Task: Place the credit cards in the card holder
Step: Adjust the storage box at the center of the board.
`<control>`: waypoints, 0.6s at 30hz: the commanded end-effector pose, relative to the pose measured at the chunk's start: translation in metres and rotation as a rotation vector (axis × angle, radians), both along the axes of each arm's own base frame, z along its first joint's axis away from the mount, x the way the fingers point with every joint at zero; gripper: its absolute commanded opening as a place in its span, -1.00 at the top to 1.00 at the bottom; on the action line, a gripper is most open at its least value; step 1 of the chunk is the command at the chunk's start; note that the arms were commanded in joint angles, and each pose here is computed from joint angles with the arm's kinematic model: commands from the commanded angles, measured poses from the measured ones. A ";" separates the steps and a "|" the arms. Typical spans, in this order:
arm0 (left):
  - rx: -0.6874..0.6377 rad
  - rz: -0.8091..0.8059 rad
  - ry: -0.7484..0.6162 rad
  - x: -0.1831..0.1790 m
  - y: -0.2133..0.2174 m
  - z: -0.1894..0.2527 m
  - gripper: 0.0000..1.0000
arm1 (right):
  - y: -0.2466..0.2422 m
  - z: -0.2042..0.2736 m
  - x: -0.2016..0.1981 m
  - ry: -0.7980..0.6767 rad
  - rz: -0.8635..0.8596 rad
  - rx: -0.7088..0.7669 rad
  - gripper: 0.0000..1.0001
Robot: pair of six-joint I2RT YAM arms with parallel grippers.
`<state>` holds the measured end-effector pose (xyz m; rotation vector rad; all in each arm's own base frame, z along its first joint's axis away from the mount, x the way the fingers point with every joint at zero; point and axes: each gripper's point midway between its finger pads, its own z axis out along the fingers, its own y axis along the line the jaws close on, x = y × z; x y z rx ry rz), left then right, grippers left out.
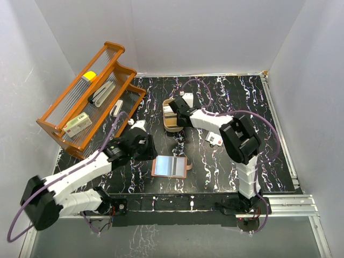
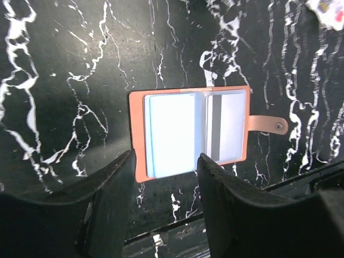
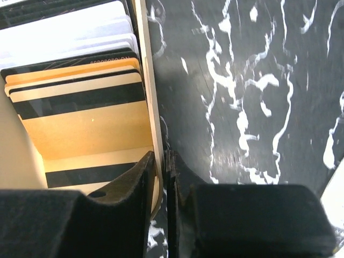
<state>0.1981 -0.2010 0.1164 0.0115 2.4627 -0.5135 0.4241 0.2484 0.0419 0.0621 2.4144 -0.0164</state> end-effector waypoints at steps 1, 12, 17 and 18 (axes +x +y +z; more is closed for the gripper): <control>-0.072 0.000 -0.006 0.027 -0.034 0.002 0.06 | -0.005 0.006 -0.028 0.031 -0.065 0.103 0.76; -0.307 0.102 0.094 0.080 -0.055 -0.018 0.03 | 0.014 0.008 -0.087 0.085 -0.032 0.330 0.49; -0.359 0.071 0.090 0.090 -0.070 -0.013 -0.07 | 0.011 0.031 -0.092 0.050 0.016 0.337 0.24; -0.353 0.073 0.107 0.090 -0.072 -0.018 -0.08 | 0.006 0.033 -0.091 0.040 0.012 0.310 0.18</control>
